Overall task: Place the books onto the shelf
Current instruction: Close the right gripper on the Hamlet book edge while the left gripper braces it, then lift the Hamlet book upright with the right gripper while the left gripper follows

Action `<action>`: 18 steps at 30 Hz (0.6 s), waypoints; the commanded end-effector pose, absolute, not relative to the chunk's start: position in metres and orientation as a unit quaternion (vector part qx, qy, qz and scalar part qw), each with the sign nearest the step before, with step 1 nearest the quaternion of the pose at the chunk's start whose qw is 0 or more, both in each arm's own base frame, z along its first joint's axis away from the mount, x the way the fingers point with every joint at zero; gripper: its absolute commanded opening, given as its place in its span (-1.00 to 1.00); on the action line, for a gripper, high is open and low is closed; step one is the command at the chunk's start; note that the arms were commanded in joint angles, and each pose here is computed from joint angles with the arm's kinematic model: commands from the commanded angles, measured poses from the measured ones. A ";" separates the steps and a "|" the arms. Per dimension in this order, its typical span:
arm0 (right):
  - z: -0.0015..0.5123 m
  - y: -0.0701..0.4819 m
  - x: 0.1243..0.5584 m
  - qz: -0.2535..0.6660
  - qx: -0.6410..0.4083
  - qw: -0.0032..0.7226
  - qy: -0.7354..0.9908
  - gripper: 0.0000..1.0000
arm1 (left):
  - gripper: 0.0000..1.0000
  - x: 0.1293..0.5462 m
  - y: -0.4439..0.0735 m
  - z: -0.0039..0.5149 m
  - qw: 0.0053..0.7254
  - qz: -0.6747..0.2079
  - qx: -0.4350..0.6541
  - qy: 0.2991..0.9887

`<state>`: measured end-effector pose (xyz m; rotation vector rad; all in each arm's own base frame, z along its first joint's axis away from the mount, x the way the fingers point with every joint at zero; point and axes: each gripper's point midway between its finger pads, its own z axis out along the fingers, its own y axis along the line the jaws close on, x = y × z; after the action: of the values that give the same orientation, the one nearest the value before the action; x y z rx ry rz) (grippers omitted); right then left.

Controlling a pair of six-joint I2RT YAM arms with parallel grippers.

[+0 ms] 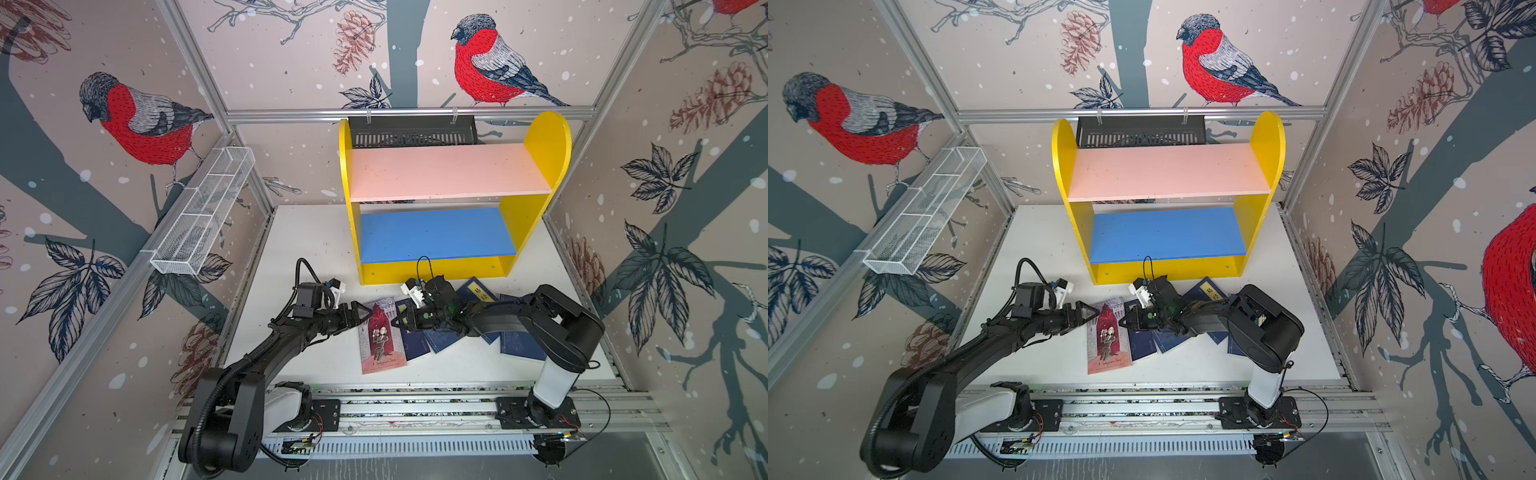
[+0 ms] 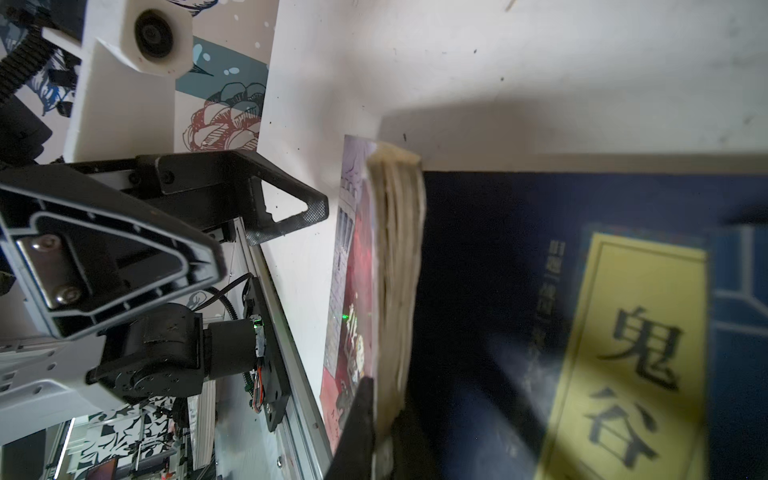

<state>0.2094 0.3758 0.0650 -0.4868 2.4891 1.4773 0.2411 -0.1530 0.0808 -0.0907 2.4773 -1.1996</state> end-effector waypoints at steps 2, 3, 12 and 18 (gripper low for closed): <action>0.096 0.376 0.209 0.538 -0.191 0.122 0.812 -0.94 | 0.76 0.251 -0.149 0.108 0.253 -0.418 -0.005 0.873; 0.098 0.375 0.209 0.538 -0.194 0.121 0.811 -0.94 | 0.77 0.253 -0.147 0.114 0.266 -0.415 0.000 0.870; 0.141 0.351 0.212 0.509 -0.254 0.150 0.808 -0.96 | 0.78 0.267 -0.145 0.185 0.371 -0.380 0.095 0.842; 0.174 0.322 0.216 0.507 -0.267 0.181 0.799 -0.96 | 0.82 0.270 -0.152 0.234 0.416 -0.393 0.149 0.806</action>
<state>0.2229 0.3339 0.1670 -0.6861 2.2677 1.4431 0.2732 -0.1475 0.2208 0.3066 2.0662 -0.9659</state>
